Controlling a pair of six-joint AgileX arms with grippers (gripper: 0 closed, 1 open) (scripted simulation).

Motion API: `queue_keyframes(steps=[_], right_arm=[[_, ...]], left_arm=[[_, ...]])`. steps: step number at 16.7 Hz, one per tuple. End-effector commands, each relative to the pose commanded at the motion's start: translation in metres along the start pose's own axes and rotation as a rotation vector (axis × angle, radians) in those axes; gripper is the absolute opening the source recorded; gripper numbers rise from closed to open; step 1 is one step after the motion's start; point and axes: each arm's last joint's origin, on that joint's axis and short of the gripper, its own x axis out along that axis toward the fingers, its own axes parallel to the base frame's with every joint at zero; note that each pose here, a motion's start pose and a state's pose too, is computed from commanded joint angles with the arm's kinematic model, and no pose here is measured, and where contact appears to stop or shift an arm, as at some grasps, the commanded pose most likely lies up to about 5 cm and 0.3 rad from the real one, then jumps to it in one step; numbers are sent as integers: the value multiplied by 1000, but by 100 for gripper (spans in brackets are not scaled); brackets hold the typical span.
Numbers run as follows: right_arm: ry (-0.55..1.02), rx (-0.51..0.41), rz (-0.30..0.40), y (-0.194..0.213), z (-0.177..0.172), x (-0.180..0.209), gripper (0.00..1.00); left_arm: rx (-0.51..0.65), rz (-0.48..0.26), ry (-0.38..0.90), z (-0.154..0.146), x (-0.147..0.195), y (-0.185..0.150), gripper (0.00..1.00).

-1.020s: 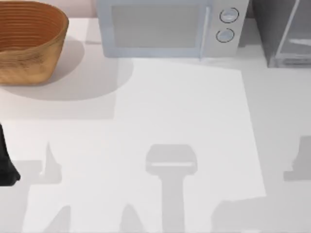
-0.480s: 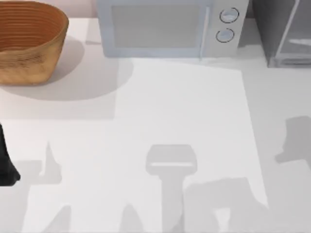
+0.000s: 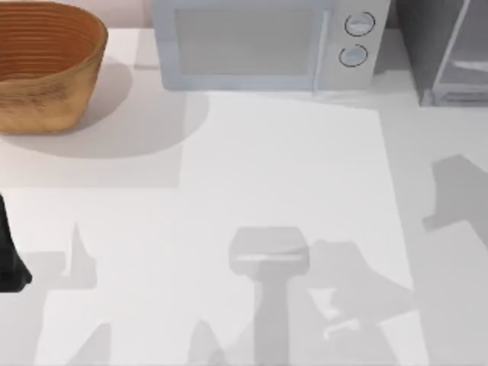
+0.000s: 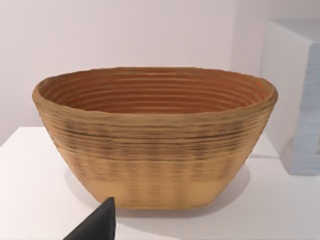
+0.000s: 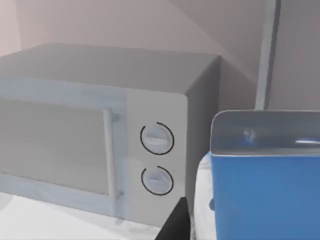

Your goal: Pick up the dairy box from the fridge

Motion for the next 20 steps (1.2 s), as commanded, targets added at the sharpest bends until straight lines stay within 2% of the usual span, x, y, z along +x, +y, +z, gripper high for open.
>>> queue_keyframes(steps=[8,20], right_arm=[[-7,-6,143,-21,-18,45,0],[12,14,353,-50,-96,92,0]], left_arm=[[0,0,0,0,0,0,100],[0,0,0,0,0,0,100]])
